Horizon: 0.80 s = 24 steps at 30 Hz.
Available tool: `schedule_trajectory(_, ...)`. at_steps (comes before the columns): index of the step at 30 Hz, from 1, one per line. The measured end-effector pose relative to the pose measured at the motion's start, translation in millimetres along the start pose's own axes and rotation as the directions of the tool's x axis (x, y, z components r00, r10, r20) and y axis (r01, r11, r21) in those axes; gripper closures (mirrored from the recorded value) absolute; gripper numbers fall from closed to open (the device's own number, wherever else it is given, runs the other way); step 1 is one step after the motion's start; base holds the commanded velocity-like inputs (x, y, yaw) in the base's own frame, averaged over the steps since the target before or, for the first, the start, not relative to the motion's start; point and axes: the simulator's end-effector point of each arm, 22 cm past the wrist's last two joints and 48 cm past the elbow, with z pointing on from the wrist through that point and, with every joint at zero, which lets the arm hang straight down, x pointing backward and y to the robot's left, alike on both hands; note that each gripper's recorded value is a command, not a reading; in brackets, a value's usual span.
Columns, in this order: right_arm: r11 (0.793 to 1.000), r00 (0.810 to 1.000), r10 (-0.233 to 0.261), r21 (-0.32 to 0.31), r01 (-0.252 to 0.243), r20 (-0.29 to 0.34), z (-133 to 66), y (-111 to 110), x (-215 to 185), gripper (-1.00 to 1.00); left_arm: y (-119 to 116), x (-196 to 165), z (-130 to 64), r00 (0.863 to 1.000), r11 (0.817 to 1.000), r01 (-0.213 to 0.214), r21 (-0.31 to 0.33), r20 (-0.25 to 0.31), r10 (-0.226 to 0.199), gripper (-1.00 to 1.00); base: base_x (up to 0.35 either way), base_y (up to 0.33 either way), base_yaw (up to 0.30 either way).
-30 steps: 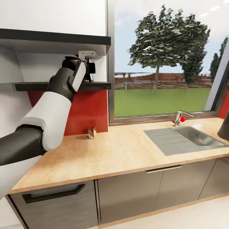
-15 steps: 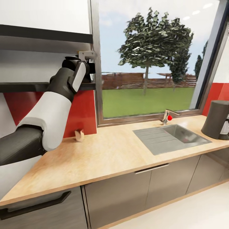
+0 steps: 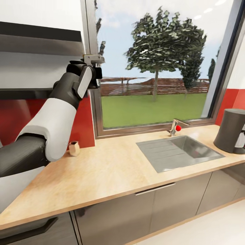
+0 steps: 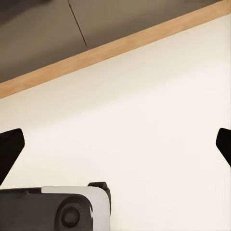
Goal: Set up a coffee station on the kitchen countertop: keep the coffee maker on the countertop, move the bottle of coffee from the kitchen shelf to the counter next to the coffee maker, place a paper coffee filter on top of the coffee maker, put the saucer next to the coffee maker with the coffee cup on the saucer, and place the electric kettle next to the coffee maker.
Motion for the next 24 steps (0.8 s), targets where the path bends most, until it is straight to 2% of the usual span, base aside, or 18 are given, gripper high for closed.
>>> schedule_trajectory(9, 1.000, 1.000, -0.001, 0.000, 0.001, 0.000, 0.0, -0.2, -0.1, -1.00, -1.3, 1.4, 0.5, 1.000, 1.000, -0.004, 0.002, -0.003, 0.004, 1.00, 0.178, -0.258, -0.001)
schedule_trajectory(16, 1.000, 1.000, 0.000, -0.002, 0.000, -0.001, 0.2, 0.5, 0.3, -1.00, -3.6, 3.4, 1.5, 1.000, 1.000, 0.001, 0.012, -0.008, -0.001, 1.00, 0.068, -0.110, -0.185)
schedule_trajectory(17, 1.000, 1.000, 0.000, -0.001, 0.000, -0.001, 0.2, 0.6, 0.4, -1.00, -12.5, 7.3, 2.4, 1.000, 0.998, 0.025, 0.051, -0.019, -0.024, 1.00, 0.011, -0.017, -0.242)
schedule_trajectory(19, 1.000, 1.000, 0.000, -0.001, 0.000, -0.001, 0.2, 0.7, 0.4, -1.00, -20.8, 10.3, 2.6, 0.999, 0.995, 0.045, 0.088, -0.030, -0.042, 1.00, 0.007, -0.011, -0.245)
schedule_trajectory(20, 1.000, 1.000, 0.001, -0.001, -0.001, -0.001, 0.3, 0.7, 0.4, -1.00, -32.2, 12.5, 2.2, 0.997, 0.988, 0.075, 0.137, -0.041, -0.070, 1.00, 0.004, -0.007, -0.241)
schedule_trajectory(21, 1.000, 1.000, 0.001, -0.001, -0.001, -0.001, 0.3, 0.8, 0.4, -1.00, -37.2, 13.2, 1.6, 0.996, 0.984, 0.083, 0.160, -0.045, -0.076, 1.00, 0.003, -0.004, -0.187)
schedule_trajectory(22, 1.000, 1.000, 0.001, -0.001, -0.001, -0.001, 0.3, 0.8, 0.5, -1.00, -51.6, 13.5, -0.8, 0.994, 0.969, 0.109, 0.222, -0.053, -0.099, 1.00, 0.002, -0.004, -0.150)
schedule_trajectory(23, 1.000, 1.000, 0.000, -0.001, 0.000, -0.001, 0.3, 0.8, 0.4, -1.00, -57.2, 13.7, -2.0, 0.993, 0.963, 0.111, 0.247, -0.055, -0.100, 1.00, 0.001, -0.002, -0.096)
schedule_trajectory(24, 1.000, 1.000, 0.001, -0.001, -0.001, -0.001, 0.3, 0.8, 0.5, -1.00, -72.7, 13.5, -6.1, 0.991, 0.940, 0.131, 0.314, -0.062, -0.117, 1.00, 0.001, -0.002, -0.077)
